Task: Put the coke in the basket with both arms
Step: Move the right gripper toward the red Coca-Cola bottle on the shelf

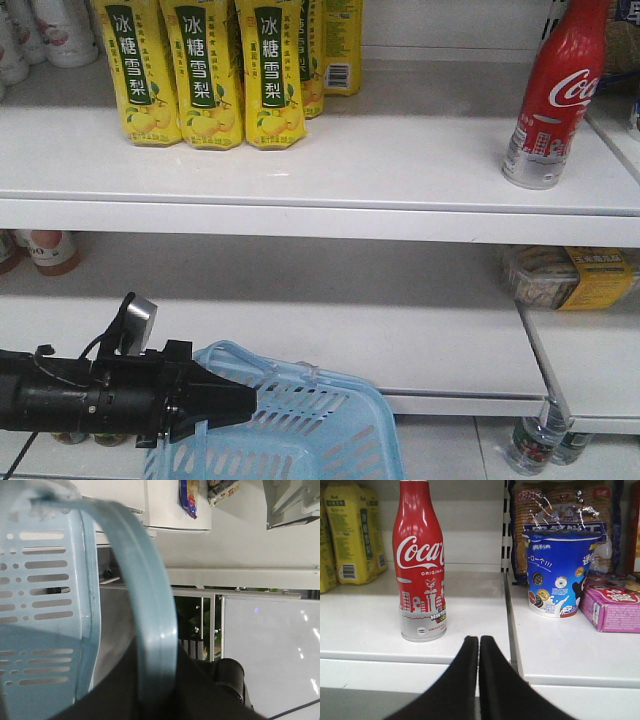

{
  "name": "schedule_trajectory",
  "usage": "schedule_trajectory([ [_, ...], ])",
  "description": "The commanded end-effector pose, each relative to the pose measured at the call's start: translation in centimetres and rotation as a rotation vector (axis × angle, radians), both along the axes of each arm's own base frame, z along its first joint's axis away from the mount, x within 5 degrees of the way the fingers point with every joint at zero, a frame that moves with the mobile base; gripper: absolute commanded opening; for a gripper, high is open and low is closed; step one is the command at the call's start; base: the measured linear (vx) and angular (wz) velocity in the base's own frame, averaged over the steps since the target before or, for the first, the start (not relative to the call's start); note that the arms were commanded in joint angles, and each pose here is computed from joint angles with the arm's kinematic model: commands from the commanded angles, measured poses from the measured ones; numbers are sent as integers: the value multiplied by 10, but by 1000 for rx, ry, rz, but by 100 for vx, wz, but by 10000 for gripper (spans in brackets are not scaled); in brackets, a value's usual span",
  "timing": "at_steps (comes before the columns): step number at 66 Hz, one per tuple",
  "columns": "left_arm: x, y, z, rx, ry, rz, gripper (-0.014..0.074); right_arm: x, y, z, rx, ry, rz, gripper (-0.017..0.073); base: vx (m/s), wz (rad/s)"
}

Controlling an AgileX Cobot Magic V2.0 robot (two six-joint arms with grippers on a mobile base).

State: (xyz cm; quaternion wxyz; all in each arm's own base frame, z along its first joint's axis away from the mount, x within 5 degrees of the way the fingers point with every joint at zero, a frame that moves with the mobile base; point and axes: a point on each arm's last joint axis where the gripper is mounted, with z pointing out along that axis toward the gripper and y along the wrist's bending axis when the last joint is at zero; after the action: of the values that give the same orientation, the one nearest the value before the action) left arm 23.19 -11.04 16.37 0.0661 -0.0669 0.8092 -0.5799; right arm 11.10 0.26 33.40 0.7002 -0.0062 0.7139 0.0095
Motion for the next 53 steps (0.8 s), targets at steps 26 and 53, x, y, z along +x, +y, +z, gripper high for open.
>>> schedule_trajectory([
  [26,4,-4,26,-142,-68,25,-6,13,1,13,-3,-64,9,-5,0,0],
  [53,4,-4,26,-142,-68,25,-6,13,1,13,-4,-52,8,103,0,0],
])
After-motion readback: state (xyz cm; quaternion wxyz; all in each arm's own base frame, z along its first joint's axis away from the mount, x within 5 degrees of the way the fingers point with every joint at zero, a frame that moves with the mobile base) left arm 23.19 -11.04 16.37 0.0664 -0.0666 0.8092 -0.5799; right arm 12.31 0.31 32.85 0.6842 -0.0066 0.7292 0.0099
